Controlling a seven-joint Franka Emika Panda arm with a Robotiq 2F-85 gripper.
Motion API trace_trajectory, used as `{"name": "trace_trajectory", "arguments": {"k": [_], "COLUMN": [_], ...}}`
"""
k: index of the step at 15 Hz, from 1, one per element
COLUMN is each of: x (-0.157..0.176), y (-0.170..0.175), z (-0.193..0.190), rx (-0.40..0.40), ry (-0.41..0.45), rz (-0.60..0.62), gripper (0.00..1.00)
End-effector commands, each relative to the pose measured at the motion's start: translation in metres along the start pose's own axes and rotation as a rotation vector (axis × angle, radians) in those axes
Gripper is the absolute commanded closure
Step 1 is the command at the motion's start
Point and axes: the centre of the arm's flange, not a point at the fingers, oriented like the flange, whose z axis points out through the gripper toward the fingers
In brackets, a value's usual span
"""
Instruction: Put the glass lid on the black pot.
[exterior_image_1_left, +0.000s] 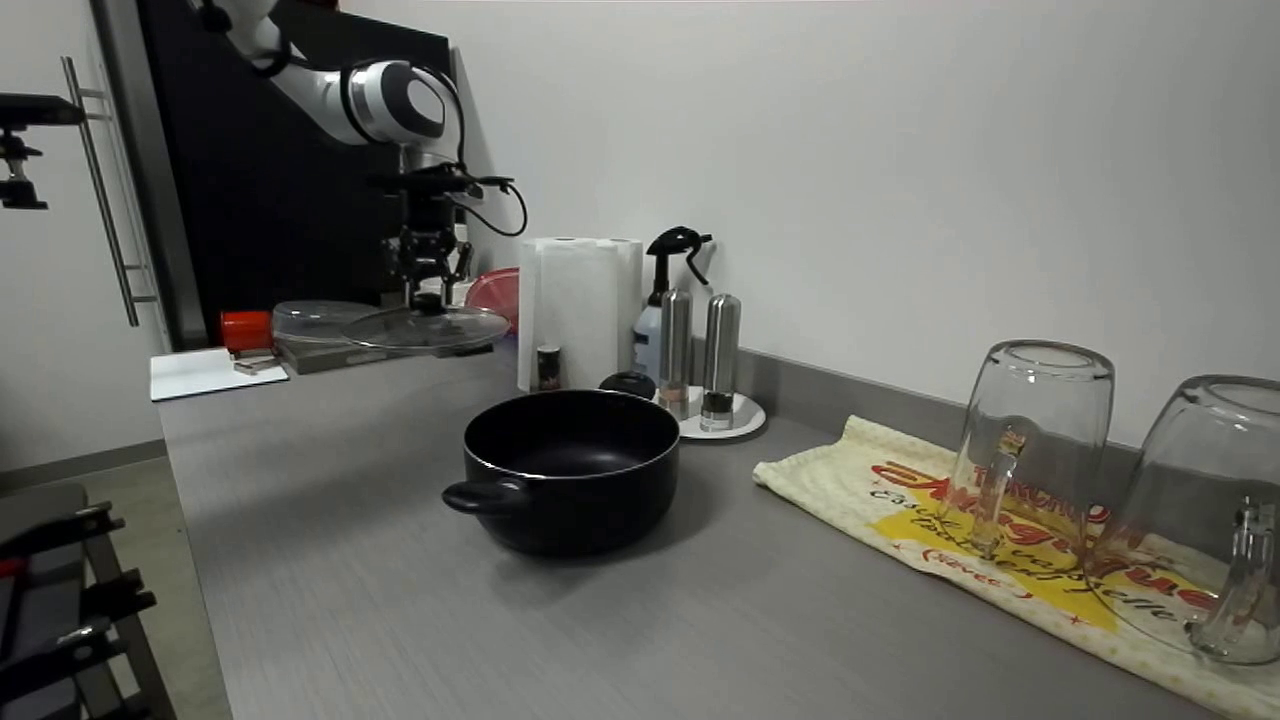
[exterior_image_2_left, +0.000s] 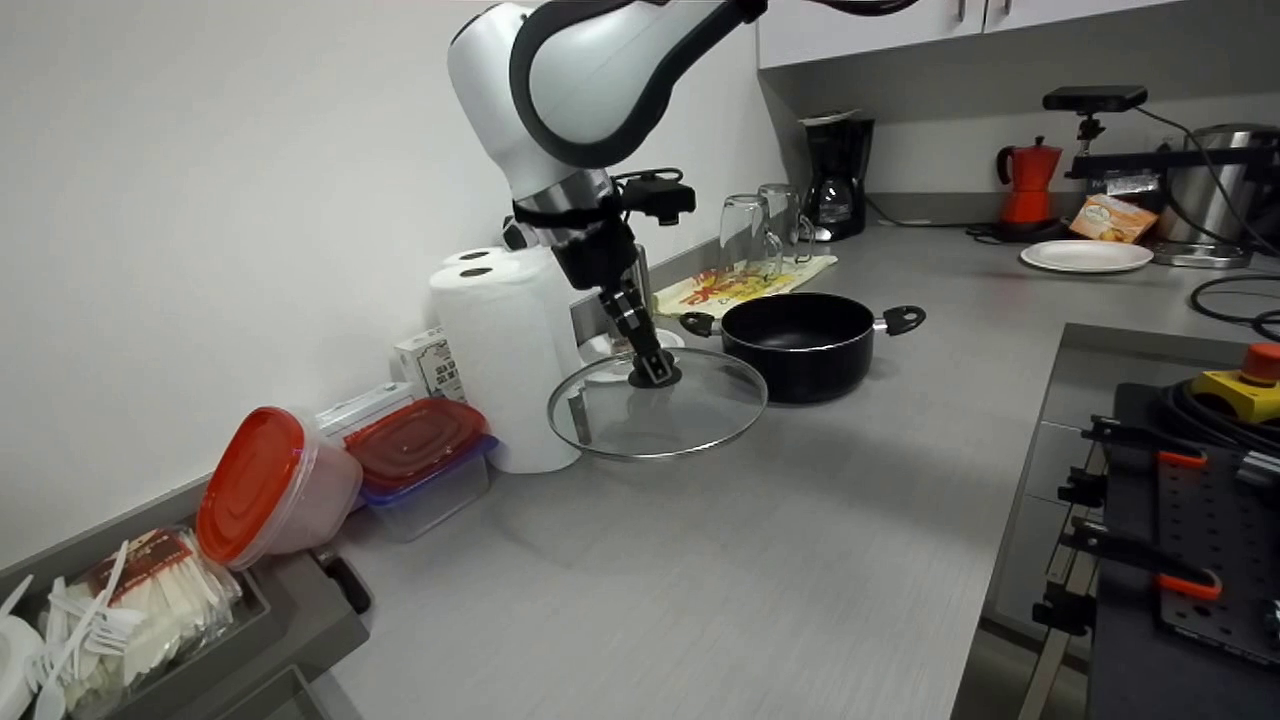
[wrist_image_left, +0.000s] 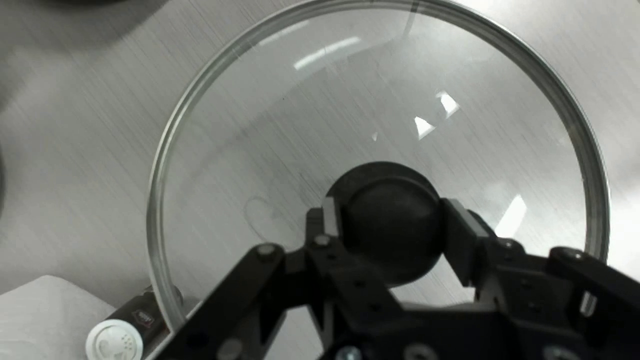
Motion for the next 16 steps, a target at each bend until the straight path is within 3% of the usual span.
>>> {"name": "trace_trajectory", "arguments": {"k": [1,7,16], "x": [-0.028,-0.07,-0.18], "y": [0.008,0.068,0.171], "z": [-0.029,-0.039,-0.016], "rx": [-0.012,-0.032,-0.027], "ry": [-0.006,-0.008,-0.052], "rz": [0.005,0.13,0.389], "gripper": [0.74,0.74,0.74]}}
